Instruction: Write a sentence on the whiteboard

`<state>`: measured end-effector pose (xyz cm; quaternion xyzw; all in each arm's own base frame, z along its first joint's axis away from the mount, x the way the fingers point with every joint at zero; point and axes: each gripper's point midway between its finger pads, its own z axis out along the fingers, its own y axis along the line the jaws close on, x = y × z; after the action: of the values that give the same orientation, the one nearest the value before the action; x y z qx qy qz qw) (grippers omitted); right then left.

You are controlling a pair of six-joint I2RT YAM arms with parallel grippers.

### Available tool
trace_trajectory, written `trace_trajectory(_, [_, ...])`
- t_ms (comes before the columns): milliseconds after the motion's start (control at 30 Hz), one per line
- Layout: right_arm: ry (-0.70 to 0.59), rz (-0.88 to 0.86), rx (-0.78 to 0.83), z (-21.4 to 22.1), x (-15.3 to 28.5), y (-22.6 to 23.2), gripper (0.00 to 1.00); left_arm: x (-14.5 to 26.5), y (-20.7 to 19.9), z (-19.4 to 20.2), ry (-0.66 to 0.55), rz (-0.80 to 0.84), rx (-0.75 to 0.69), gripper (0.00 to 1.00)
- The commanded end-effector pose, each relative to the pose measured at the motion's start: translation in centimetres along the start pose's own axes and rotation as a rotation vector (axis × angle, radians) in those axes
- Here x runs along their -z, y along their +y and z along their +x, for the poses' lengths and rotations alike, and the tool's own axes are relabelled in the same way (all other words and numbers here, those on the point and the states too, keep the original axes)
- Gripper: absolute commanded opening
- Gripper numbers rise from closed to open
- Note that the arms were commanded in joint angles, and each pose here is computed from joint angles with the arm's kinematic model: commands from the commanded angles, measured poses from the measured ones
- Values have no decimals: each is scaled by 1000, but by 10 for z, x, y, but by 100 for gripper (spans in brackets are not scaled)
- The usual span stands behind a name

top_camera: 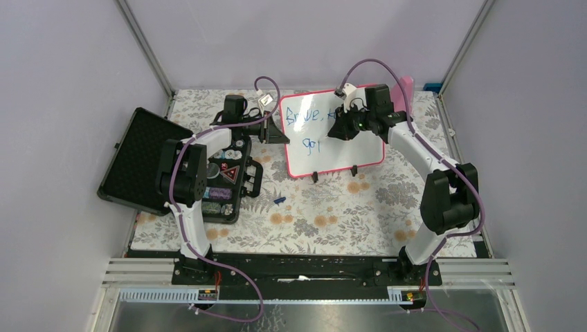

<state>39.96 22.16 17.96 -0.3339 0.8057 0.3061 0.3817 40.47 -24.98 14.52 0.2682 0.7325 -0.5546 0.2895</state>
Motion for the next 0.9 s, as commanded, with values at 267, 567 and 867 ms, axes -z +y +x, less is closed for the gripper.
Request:
trace_trajectory(267, [-52, 19, 40, -27, -2, -5, 0, 3, -9, -16, -14, 28, -77, 0])
trace_trajectory(567, [-52, 29, 42, -29, -5, -9, 0, 4, -9, -16, -12, 28, -74, 0])
trace_trajectory(867, [-39, 44, 49, -26, -5, -13, 0, 4, -10, -16, -9, 23, -83, 0])
